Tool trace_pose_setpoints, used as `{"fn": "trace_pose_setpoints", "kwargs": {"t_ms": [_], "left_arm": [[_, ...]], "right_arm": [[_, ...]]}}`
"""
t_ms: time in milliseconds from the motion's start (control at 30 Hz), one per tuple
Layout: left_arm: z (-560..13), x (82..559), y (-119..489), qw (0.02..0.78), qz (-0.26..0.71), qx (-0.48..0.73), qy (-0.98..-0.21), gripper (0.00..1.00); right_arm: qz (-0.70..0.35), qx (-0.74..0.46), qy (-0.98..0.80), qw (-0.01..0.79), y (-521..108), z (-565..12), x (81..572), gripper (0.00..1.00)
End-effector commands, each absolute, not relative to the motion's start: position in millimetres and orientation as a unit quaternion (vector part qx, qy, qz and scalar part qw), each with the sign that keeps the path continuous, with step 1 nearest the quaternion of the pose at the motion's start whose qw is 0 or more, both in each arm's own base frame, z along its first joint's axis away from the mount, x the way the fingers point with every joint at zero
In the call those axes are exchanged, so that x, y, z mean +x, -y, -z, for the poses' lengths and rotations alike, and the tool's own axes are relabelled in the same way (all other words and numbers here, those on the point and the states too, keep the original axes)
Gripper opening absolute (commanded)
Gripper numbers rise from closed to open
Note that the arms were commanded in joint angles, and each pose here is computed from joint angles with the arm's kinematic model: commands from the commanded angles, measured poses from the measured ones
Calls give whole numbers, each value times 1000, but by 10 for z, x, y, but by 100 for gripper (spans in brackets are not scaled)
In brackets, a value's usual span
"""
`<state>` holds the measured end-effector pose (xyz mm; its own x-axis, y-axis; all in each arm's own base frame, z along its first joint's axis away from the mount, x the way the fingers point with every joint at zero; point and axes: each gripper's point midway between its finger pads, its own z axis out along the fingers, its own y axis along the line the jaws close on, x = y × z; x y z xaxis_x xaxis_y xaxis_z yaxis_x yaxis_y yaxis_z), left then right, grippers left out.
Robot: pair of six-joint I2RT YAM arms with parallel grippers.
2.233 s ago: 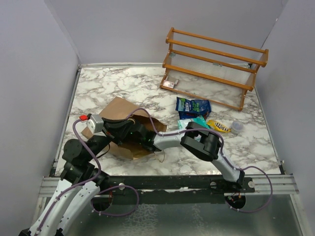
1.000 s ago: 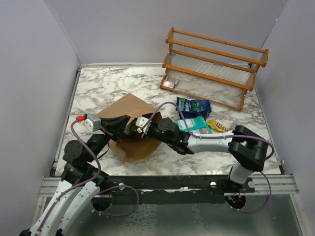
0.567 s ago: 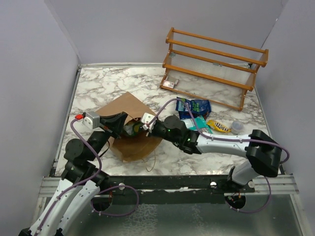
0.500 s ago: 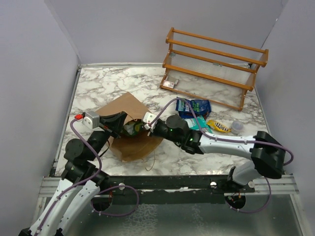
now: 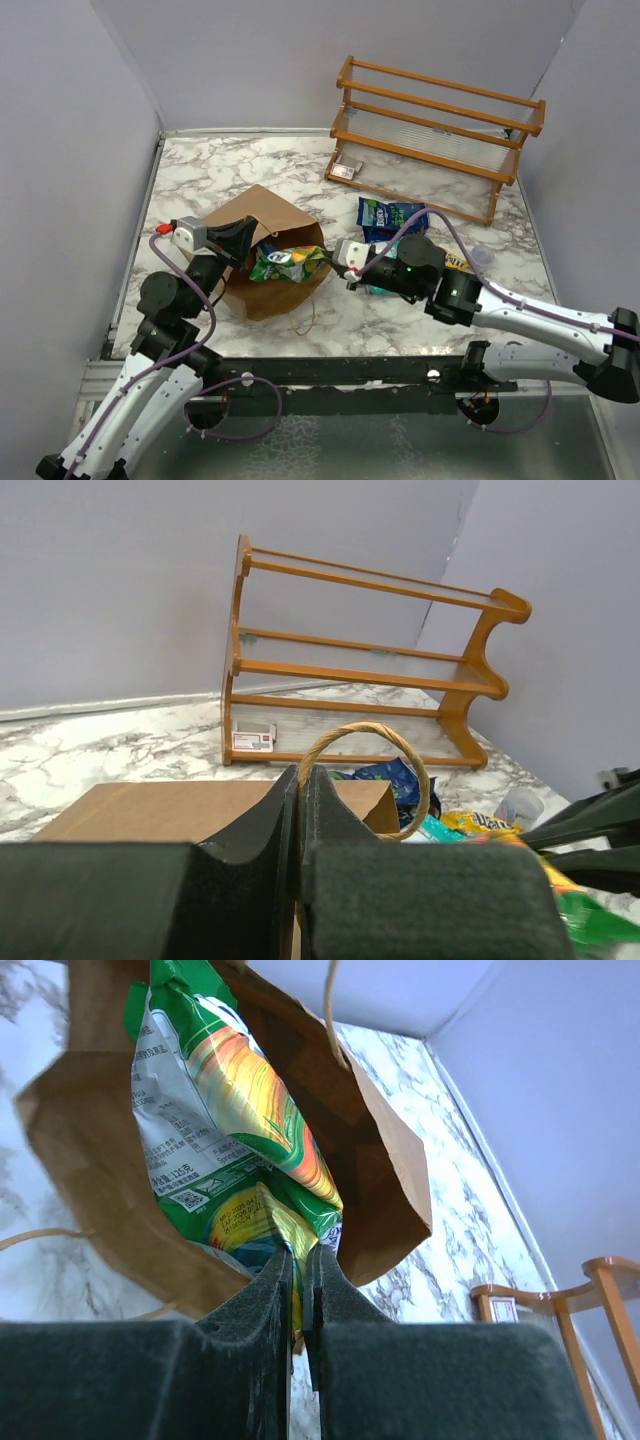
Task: Take the snacks out of the paper bag
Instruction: Take out the snack from the paper bag, then place the snack at the center of the board.
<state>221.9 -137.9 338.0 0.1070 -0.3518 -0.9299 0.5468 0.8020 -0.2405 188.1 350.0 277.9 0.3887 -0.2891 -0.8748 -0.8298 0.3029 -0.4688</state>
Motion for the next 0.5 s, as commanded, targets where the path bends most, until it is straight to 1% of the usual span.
{"fn": "trace_pose_setpoints", "kwargs": {"t_ms": [0, 100, 233, 467], "left_arm": [[-3631, 2227, 1295, 767, 292, 68, -568, 0], [-3620, 2248, 1267, 768, 282, 65, -572, 0], [-3578, 2275, 1226, 766, 269, 59, -580, 0], [-3517, 2332, 1177, 764, 252, 49, -592, 0]], "right_arm": [[-254, -586, -456, 620, -3388, -3028, 1549, 1], [-271, -599, -436, 615, -3282, -3148, 1387, 1], [-270, -590, -417, 637, -3041, -3485, 1272, 1], [-214, -549, -424, 687, -2606, -3912, 1352, 1]]}}
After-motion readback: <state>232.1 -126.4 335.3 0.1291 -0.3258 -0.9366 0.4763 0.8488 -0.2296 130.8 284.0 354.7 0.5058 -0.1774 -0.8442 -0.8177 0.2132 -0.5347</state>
